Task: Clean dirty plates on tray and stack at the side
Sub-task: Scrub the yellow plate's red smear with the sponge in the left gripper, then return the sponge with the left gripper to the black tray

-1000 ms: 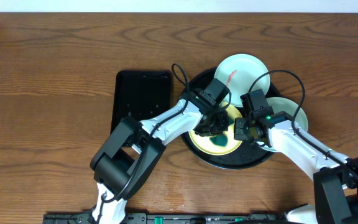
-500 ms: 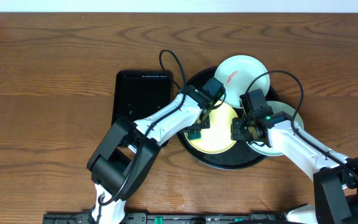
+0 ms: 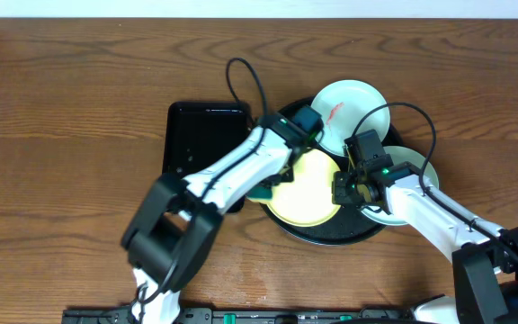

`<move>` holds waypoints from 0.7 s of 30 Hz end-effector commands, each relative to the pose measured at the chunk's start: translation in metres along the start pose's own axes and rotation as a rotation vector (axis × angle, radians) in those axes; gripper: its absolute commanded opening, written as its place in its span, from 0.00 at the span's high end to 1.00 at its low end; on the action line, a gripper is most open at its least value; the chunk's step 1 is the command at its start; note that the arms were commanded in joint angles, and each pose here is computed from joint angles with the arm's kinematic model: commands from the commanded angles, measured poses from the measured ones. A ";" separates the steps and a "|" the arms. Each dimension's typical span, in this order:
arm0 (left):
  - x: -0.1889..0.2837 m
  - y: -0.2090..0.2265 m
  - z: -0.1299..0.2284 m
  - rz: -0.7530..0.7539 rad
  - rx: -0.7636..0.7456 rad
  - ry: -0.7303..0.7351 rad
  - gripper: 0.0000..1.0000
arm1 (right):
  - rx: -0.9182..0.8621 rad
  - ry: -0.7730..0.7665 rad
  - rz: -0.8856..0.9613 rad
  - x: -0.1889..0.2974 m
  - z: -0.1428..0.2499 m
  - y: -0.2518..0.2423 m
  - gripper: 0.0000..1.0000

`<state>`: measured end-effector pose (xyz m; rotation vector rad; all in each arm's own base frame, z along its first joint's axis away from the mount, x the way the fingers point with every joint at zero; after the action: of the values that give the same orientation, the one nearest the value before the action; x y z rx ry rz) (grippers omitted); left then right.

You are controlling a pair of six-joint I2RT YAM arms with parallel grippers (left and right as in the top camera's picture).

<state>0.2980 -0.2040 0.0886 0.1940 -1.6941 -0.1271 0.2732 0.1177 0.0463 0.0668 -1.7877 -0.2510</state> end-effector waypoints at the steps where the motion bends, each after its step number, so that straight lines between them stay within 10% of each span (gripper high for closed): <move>1: 0.038 0.032 -0.020 0.004 0.034 -0.111 0.92 | 0.010 -0.037 0.061 0.003 -0.005 -0.009 0.99; 21: -0.043 0.115 -0.044 0.212 0.163 -0.020 0.85 | 0.081 -0.038 0.068 0.003 -0.006 -0.010 0.99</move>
<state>0.3429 -0.0795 0.0789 0.1971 -1.7516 0.1421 0.2752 0.1131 0.0461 0.0678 -1.8102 -0.1884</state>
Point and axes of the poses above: each gripper's point midway between its finger pads, its own x axis back along the fingers, its own y axis along the line the jaws close on, z = x × y, the point moved 4 cm from there along x, back along the fingers, and after that the axes turned 3 degrees about -x, right-handed, at the moved point
